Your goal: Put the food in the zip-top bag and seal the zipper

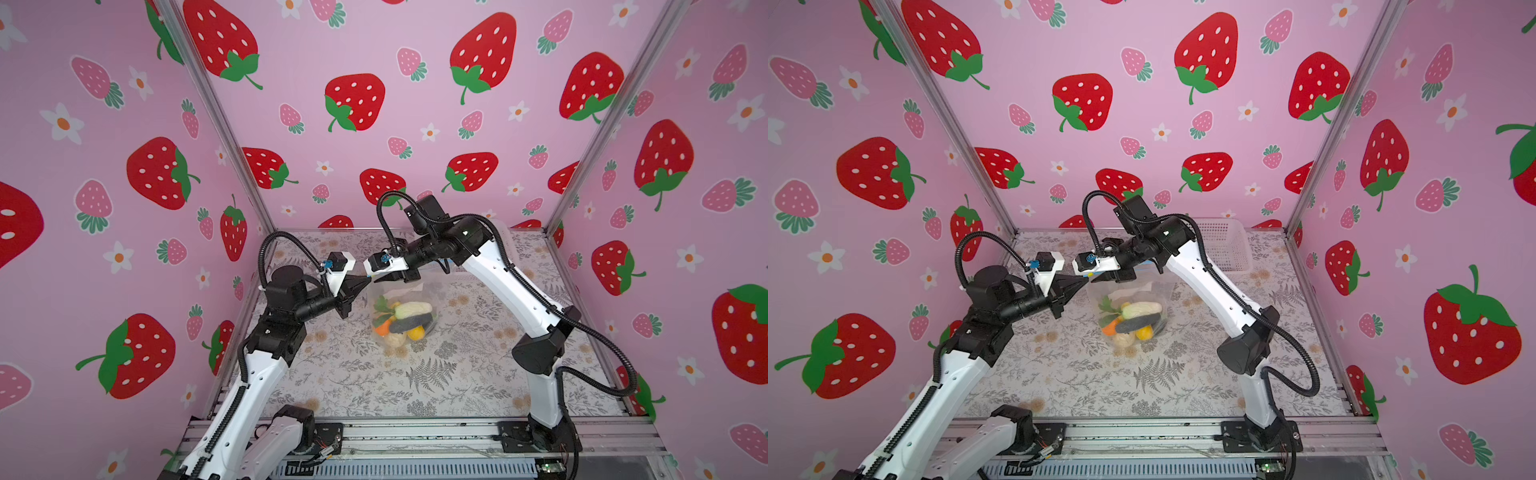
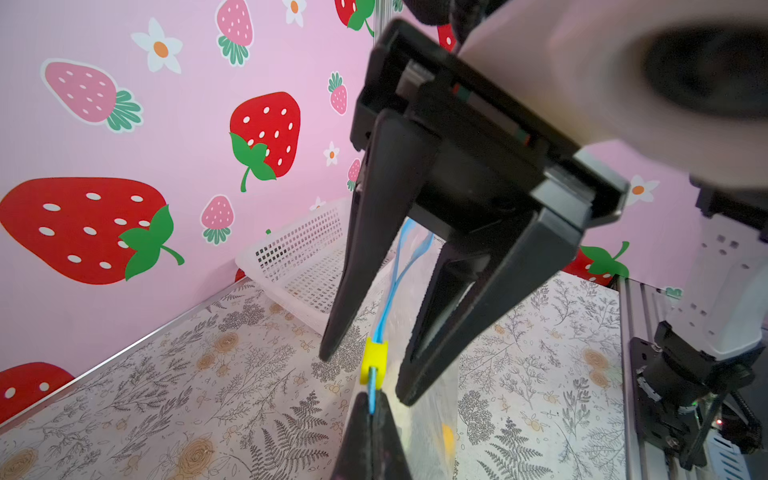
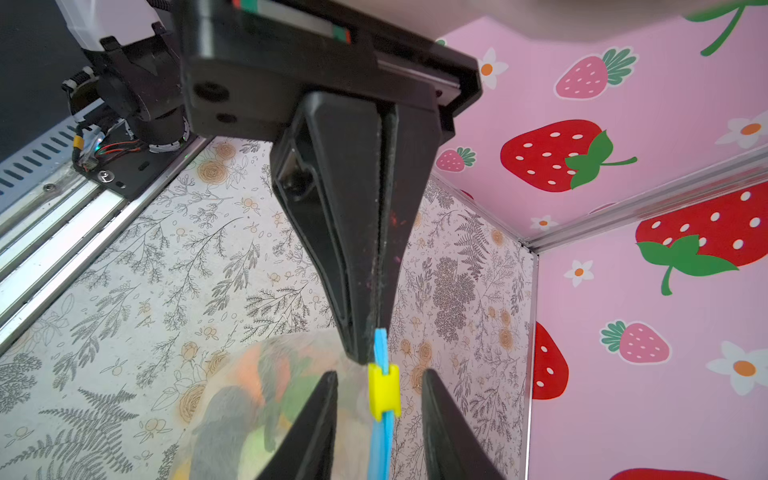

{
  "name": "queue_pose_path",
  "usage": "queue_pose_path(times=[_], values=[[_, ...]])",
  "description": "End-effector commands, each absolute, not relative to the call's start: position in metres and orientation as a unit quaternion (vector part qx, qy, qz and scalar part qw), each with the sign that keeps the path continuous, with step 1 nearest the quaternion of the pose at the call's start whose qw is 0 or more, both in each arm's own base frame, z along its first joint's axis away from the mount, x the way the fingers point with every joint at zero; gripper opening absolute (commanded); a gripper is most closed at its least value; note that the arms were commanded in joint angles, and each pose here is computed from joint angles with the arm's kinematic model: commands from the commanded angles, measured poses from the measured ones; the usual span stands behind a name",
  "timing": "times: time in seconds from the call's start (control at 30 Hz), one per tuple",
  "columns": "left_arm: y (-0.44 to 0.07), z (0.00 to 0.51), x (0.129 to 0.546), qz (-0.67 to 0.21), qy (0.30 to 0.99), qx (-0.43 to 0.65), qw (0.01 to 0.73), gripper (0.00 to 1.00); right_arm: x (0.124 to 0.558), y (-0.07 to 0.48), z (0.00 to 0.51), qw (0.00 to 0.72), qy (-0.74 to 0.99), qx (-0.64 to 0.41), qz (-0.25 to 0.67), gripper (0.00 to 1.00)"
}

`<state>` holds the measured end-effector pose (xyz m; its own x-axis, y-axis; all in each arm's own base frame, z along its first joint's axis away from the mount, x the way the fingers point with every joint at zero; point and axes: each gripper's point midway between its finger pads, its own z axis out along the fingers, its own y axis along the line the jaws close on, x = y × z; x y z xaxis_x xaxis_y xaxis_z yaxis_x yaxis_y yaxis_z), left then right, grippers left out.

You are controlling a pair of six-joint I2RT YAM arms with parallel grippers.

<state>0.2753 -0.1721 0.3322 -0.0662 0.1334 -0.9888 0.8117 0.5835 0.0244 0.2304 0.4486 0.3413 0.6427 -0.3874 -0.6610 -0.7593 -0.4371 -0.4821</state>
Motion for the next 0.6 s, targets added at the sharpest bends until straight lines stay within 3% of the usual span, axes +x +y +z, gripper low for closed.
queue_pose_path(times=[0.0,0.57], values=[[-0.1728,0.3469,0.2706,-0.279,0.647,0.366,0.608,0.00,0.2187,0.4459,0.3530,0.400,0.338,-0.815,0.246,0.35],[-0.1709,0.3393,0.2725,-0.268,0.657,0.365,0.603,0.00,0.2157,0.4445,0.3527,0.397,0.333,-0.818,0.248,0.29]])
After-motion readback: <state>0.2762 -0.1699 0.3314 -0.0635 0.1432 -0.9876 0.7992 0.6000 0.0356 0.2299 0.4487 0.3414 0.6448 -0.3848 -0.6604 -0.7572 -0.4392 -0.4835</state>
